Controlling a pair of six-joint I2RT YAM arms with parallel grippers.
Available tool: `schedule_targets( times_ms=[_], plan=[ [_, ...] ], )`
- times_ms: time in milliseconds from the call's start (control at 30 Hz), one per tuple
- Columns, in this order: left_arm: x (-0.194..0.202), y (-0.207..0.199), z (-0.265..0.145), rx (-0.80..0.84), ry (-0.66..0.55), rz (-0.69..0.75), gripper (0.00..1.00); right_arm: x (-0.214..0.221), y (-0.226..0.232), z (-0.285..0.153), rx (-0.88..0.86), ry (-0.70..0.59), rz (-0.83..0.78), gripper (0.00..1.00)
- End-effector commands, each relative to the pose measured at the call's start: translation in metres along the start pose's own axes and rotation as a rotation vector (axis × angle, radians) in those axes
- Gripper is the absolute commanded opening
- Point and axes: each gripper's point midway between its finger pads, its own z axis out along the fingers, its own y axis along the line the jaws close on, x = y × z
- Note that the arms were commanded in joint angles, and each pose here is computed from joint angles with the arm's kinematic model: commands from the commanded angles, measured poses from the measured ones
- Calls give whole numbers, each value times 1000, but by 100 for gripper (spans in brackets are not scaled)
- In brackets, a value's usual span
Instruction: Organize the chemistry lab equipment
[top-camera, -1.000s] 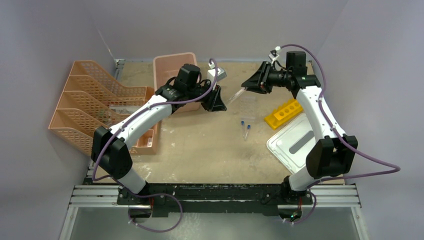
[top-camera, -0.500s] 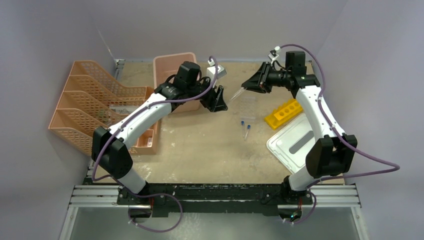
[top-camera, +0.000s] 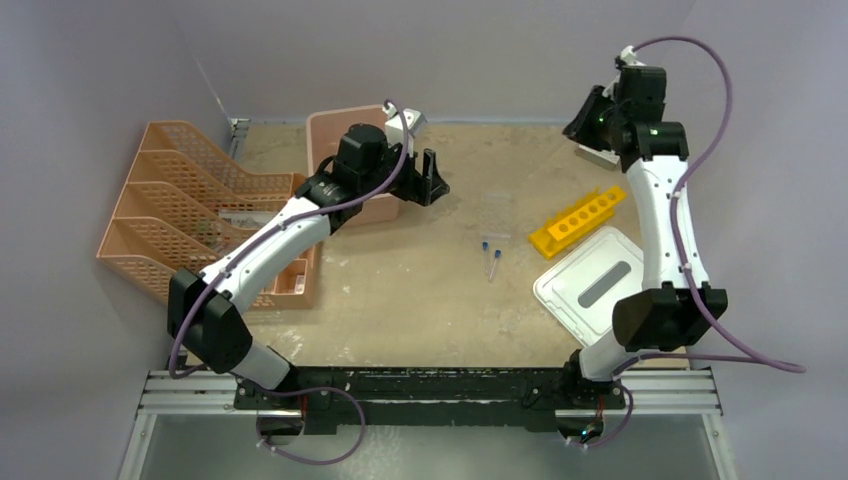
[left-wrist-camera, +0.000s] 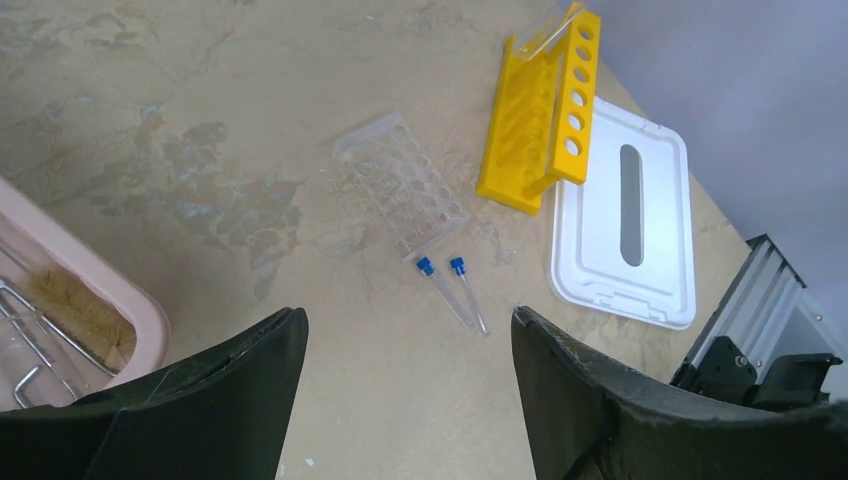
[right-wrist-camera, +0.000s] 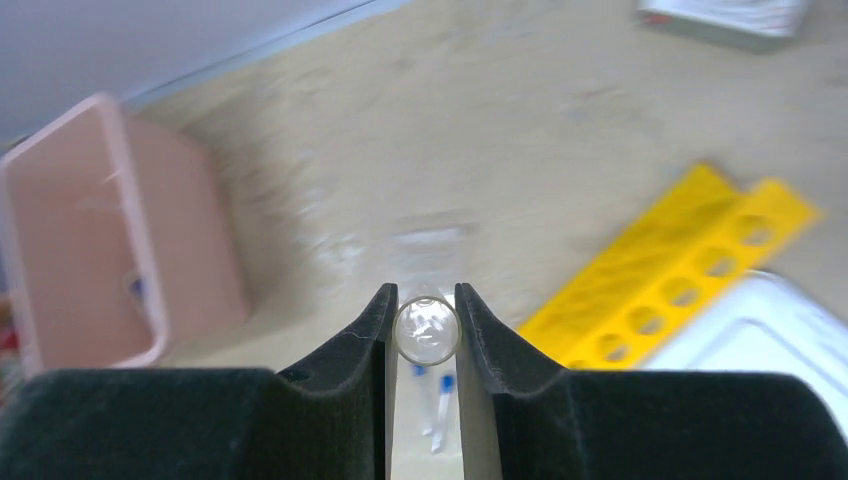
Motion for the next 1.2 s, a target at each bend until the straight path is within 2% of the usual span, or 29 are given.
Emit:
schedule_targets(
  times_ms=[0, 233, 433, 600, 700, 833, 1167],
  plan=[
    [-19, -4, -13, -11, -112, -101, 73, -28, -86, -4, 355, -108, -48, 19],
    [12, 13, -26, -104, -33, -112, 72, -47, -153, -18, 620, -212, 3, 18],
    [34, 26, -44, -171, -10, -66, 72, -53, -184, -30, 745, -264, 11, 18],
    [43, 26, -48, -172, 9, -64, 72, -41, -189, -4, 677, -241, 54, 18],
    [39, 20, -49, -144, 7, -54, 72, -43, -189, 3, 641, -280, 88, 18],
    [32, 16, -50, -125, -5, -38, 72, -45, -198, 9, 669, -292, 90, 18],
    [29, 13, -44, -105, -5, -45, 72, -25, -210, 26, 690, -206, 84, 18]
  ],
)
